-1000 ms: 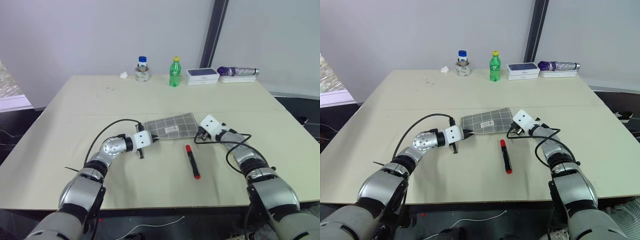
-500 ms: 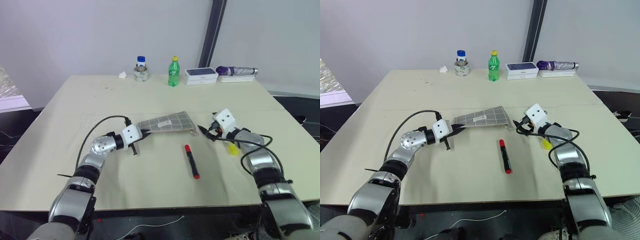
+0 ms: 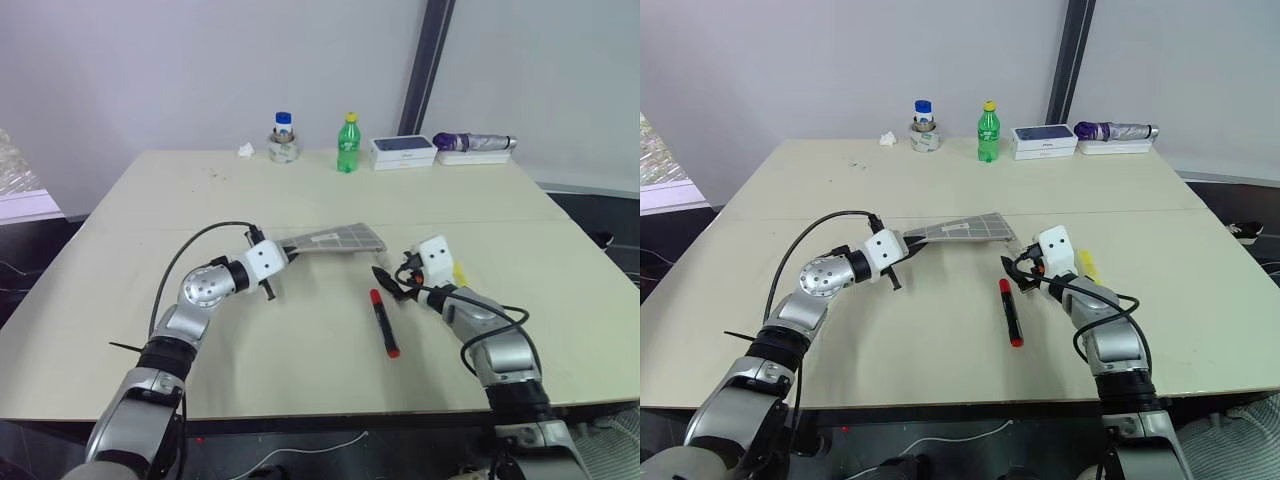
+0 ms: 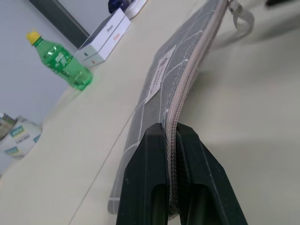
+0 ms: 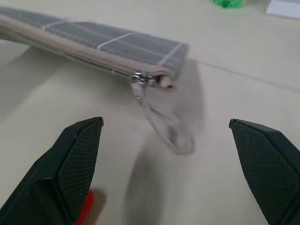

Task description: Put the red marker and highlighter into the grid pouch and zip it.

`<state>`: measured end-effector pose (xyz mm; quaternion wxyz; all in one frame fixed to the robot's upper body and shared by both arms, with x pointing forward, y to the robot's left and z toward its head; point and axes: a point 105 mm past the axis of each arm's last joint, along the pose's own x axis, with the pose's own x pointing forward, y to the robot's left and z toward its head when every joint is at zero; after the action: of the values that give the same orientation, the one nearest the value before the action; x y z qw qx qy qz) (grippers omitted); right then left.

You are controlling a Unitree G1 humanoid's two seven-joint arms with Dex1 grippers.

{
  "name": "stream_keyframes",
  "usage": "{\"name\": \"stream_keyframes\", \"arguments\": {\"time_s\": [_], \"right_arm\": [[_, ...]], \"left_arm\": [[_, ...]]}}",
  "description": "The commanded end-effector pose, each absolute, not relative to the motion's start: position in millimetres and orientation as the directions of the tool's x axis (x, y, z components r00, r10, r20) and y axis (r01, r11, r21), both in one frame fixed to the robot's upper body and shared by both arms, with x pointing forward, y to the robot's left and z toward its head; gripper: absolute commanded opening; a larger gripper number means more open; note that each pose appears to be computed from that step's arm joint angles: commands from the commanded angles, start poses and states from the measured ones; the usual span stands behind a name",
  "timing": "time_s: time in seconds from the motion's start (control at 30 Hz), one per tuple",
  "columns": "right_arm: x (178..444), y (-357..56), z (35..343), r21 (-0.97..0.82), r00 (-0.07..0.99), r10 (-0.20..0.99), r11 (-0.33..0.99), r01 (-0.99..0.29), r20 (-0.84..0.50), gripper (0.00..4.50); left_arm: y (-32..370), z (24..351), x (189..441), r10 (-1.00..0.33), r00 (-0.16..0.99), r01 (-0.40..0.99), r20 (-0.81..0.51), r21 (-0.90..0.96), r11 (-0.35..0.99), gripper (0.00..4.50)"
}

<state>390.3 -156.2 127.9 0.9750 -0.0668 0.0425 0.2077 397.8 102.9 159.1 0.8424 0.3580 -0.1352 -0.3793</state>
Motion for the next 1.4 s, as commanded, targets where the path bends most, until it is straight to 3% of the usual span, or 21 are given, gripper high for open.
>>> {"name": "stream_keyframes", "arguments": {"time_s": [0.03,0.23,0.27,0.33,0.53,0.57,0.7,0.83,1.0,1.27,1.4], "right_arm": [[397,-147,141,-0.070,0.904,0.421,0.902,-0.425,-0.069,4.47],[407,-137,148,-0.013,0.898,0.439,0.898,-0.439,-0.024,4.47],[409,-136,149,0.008,0.900,0.435,0.901,-0.435,-0.015,4.24],[411,-132,152,0.024,0.899,0.438,0.899,-0.438,-0.002,3.60],[407,-119,147,-0.021,0.879,0.476,0.879,-0.477,-0.028,0.43],[404,-112,143,-0.101,0.866,0.497,0.860,-0.501,-0.062,0.03],[397,-84,136,-0.241,0.822,0.553,0.786,-0.569,-0.138,0.03],[401,-71,132,-0.266,0.820,0.547,0.776,-0.571,-0.166,0.03],[394,-39,141,-0.327,0.747,0.644,0.679,-0.657,-0.163,0.03],[366,9,144,-0.497,0.585,0.790,0.438,-0.750,-0.187,0.03],[364,14,140,-0.479,0.576,0.795,0.437,-0.761,-0.189,0.03]], "left_arm": [[96,180,393,-0.747,0.665,0.506,0.028,0.718,0.478,0.00],[93,179,388,-0.755,0.655,0.516,0.024,0.715,0.471,0.00],[94,178,387,-0.753,0.658,0.515,0.024,0.715,0.473,0.00],[94,178,387,-0.749,0.662,0.512,0.023,0.716,0.474,0.00],[97,176,388,-0.735,0.678,0.504,0.023,0.713,0.488,0.00],[96,174,388,-0.736,0.676,0.511,0.016,0.710,0.484,0.00],[88,163,383,-0.765,0.644,0.554,-0.024,0.704,0.444,0.00],[81,154,378,-0.781,0.622,0.577,-0.052,0.705,0.412,0.00],[71,142,372,-0.798,0.595,0.607,-0.092,0.702,0.372,0.00],[72,147,378,-0.783,0.618,0.585,-0.071,0.708,0.397,0.00],[72,150,378,-0.780,0.623,0.576,-0.055,0.706,0.411,0.00]]}}
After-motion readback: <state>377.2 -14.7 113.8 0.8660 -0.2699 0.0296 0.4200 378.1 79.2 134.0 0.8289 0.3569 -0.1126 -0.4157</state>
